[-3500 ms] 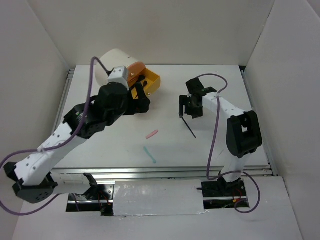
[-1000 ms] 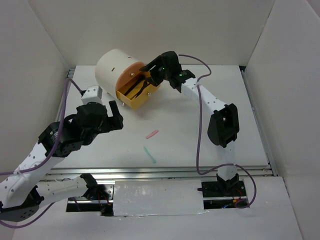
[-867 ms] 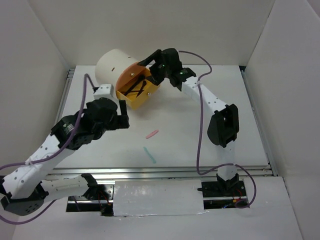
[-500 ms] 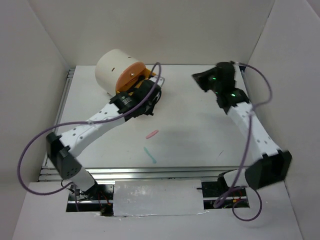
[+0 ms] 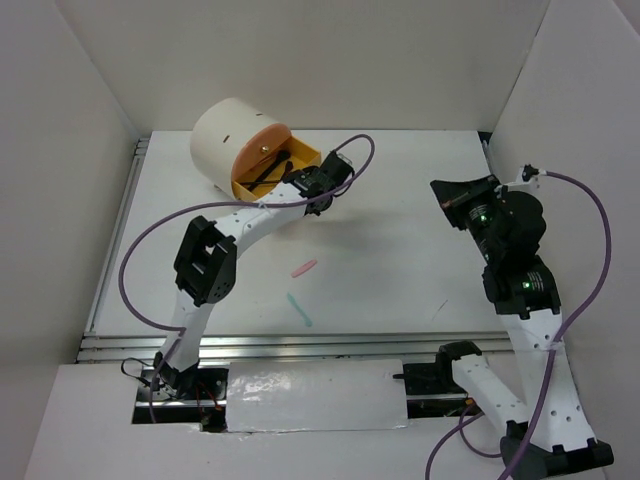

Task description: Organize the makeup

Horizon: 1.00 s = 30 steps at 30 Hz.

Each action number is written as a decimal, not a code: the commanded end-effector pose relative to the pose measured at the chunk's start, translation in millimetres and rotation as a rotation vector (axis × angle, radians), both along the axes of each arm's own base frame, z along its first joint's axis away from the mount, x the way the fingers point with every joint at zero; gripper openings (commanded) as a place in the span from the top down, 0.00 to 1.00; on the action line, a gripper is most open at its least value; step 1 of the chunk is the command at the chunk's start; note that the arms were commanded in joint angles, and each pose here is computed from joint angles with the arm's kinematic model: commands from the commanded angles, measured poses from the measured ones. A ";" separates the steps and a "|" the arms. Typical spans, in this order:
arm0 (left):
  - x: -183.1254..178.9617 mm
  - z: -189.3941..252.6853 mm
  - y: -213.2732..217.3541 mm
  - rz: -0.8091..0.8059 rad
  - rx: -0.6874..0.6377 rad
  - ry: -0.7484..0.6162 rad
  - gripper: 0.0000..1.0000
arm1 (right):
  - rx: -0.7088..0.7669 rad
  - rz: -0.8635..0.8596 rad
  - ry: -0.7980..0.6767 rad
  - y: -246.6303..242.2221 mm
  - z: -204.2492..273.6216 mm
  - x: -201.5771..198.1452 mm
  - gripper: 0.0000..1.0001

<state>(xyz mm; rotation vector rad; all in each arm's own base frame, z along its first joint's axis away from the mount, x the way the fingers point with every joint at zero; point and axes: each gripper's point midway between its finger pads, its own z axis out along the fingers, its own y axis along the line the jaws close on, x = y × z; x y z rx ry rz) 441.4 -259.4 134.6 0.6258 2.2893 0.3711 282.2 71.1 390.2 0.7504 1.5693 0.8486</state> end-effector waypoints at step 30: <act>90.2 36.3 124.2 0.269 0.159 -0.187 1.00 | -0.136 0.146 0.044 26.0 -22.7 -1.5 0.99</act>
